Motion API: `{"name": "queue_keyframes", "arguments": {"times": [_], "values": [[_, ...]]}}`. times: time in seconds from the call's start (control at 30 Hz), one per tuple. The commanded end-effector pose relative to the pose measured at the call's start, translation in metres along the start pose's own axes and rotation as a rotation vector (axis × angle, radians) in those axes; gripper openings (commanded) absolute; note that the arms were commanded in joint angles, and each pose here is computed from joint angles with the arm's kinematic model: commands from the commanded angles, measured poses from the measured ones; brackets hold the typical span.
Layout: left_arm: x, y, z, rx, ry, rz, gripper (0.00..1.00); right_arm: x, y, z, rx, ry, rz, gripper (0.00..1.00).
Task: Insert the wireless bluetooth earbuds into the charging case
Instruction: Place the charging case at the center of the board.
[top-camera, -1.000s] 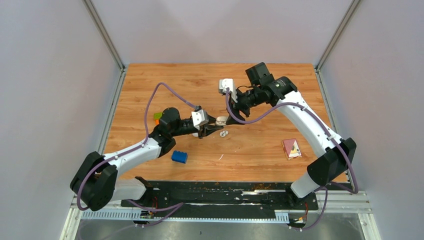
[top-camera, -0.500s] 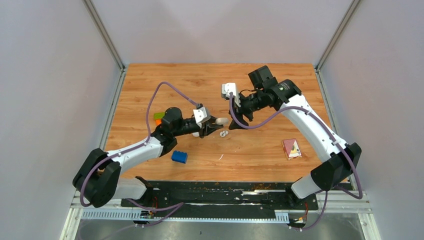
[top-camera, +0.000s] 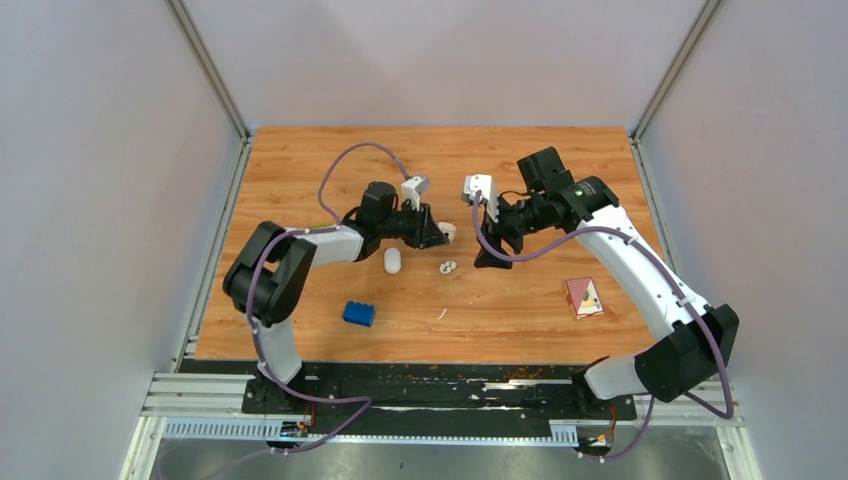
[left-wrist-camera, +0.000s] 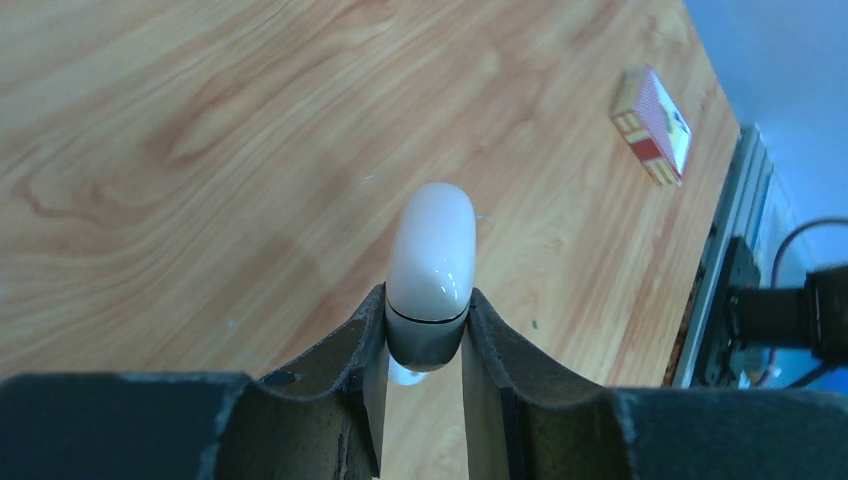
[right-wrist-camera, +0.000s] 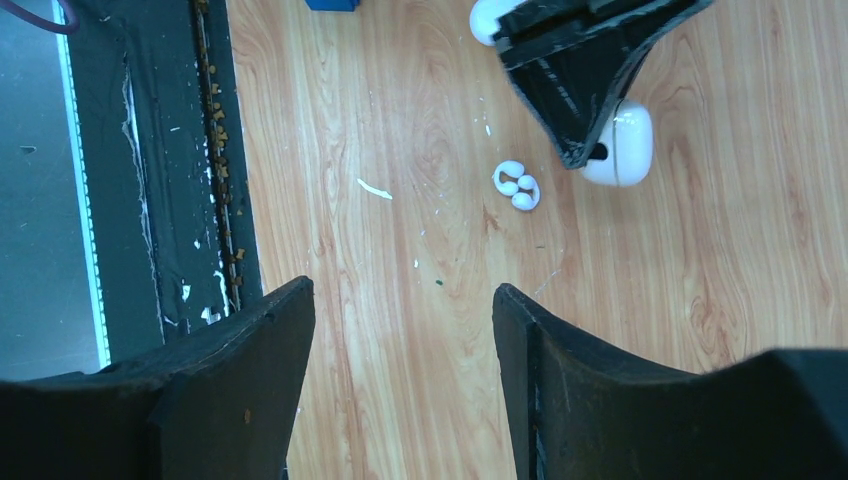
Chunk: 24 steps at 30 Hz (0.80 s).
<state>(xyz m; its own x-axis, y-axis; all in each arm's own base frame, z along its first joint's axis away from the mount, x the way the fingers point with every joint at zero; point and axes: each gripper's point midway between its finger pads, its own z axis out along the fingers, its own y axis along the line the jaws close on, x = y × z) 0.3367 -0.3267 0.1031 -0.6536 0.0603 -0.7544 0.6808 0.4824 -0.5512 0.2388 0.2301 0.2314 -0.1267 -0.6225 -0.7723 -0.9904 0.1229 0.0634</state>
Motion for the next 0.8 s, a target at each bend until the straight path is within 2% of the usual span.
{"name": "queue_keyframes", "arguments": {"times": [0.0, 0.07, 0.27, 0.5, 0.63, 0.77], "values": [[-0.012, 0.017, 0.016, -0.038, -0.008, -0.268, 0.2, -0.007, -0.001, -0.01, 0.065, -0.04, -0.027, 0.66], [-0.006, 0.027, 0.024, -0.068, 0.034, -0.329, 0.29, -0.005, -0.001, -0.01, 0.071, -0.039, -0.025, 0.66], [0.008, 0.048, 0.031, -0.169, 0.11, -0.412, 0.44, -0.001, -0.005, -0.012, 0.1, -0.031, -0.022, 0.66], [0.009, 0.061, 0.01, -0.291, 0.144, -0.408, 0.51, -0.004, -0.015, -0.011, 0.108, -0.021, -0.019, 0.66], [-0.022, 0.054, -0.022, -0.33, 0.12, -0.248, 0.51, -0.003, -0.03, -0.001, 0.11, -0.027, -0.026, 0.66], [-0.073, 0.032, -0.069, -0.342, 0.021, -0.007, 0.58, 0.001, -0.058, 0.026, 0.112, -0.032, -0.018, 0.63]]}}
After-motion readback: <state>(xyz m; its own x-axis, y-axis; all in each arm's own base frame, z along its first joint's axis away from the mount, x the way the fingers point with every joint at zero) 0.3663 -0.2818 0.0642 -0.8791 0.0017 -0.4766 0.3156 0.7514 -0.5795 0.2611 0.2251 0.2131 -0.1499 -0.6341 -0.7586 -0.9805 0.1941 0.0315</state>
